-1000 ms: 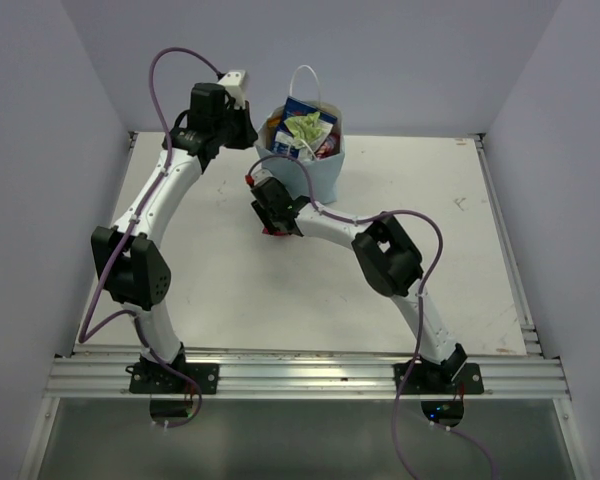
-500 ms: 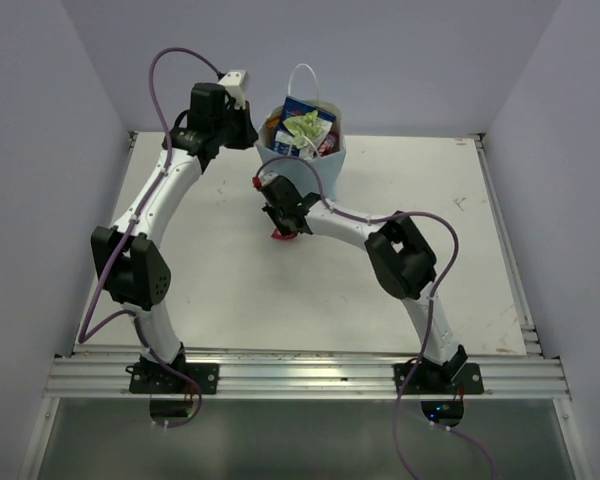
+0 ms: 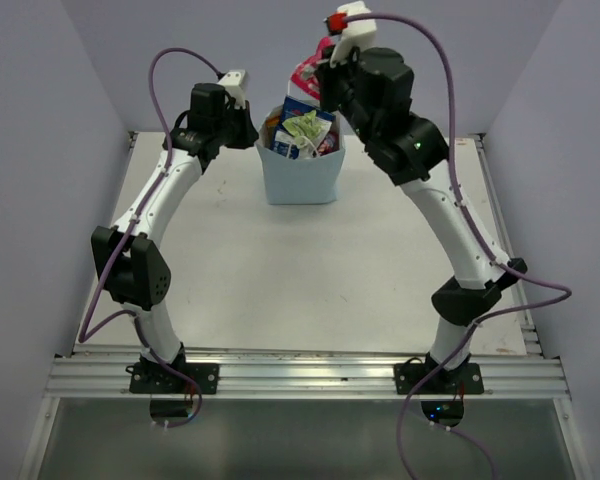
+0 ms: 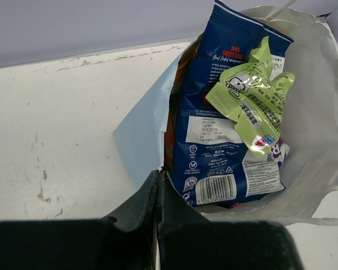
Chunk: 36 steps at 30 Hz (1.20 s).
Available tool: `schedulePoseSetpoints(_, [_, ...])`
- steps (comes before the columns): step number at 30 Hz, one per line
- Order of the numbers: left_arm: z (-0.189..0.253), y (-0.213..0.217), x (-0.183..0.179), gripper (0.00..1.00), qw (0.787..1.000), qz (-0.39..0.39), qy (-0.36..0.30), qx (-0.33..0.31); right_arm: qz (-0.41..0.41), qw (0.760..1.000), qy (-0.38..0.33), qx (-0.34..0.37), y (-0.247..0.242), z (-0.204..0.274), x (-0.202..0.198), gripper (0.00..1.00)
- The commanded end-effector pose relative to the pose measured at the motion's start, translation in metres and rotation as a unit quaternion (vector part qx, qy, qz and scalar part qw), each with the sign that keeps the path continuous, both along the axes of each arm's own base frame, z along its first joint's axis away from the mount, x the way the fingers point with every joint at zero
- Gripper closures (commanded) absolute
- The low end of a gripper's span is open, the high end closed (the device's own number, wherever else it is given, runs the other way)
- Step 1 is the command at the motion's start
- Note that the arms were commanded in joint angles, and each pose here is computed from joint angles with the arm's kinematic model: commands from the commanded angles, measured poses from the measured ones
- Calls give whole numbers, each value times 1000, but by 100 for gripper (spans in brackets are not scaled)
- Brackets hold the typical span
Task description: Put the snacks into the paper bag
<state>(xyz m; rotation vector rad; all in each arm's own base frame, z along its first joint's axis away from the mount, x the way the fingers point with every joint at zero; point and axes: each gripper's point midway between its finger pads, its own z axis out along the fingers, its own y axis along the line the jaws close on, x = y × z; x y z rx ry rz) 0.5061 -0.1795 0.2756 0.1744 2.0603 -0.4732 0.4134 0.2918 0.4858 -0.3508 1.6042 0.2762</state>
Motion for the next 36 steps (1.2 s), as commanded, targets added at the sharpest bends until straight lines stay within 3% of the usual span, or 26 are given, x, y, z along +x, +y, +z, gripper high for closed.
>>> schedulePoseSetpoints(1, [35,6,2,100,999,8,-46,-20,-43,998,42,-32,-9,-53,63,100])
schedulePoseSetpoints(5, [39,5,3,100,999,8,-49,-23,-42,996,84,-12,-4,-99,103,100])
schedulePoseSetpoints(13, [40,0,5,100,998,2,-48,-39,-47,986,151,-49,-4,-172,111,100])
schedulePoseSetpoints(14, [41,-2,5,100,998,-1,-50,-42,-53,985,153,-54,-7,-174,111,93])
schedulePoseSetpoints(15, [42,-2,5,100,998,0,-51,-44,-59,985,153,-57,-10,-173,111,70])
schedulePoseSetpoints(16, [42,-2,5,100,998,1,-50,-45,-72,984,152,-64,-17,-171,109,21])
schedulePoseSetpoints(24, [50,-4,1,100,996,6,-64,-59,-108,988,93,-65,-47,-107,93,21])
schedulePoseSetpoints(36, [49,-8,1,100,996,1,-63,-62,-144,971,157,-107,-75,-182,101,26])
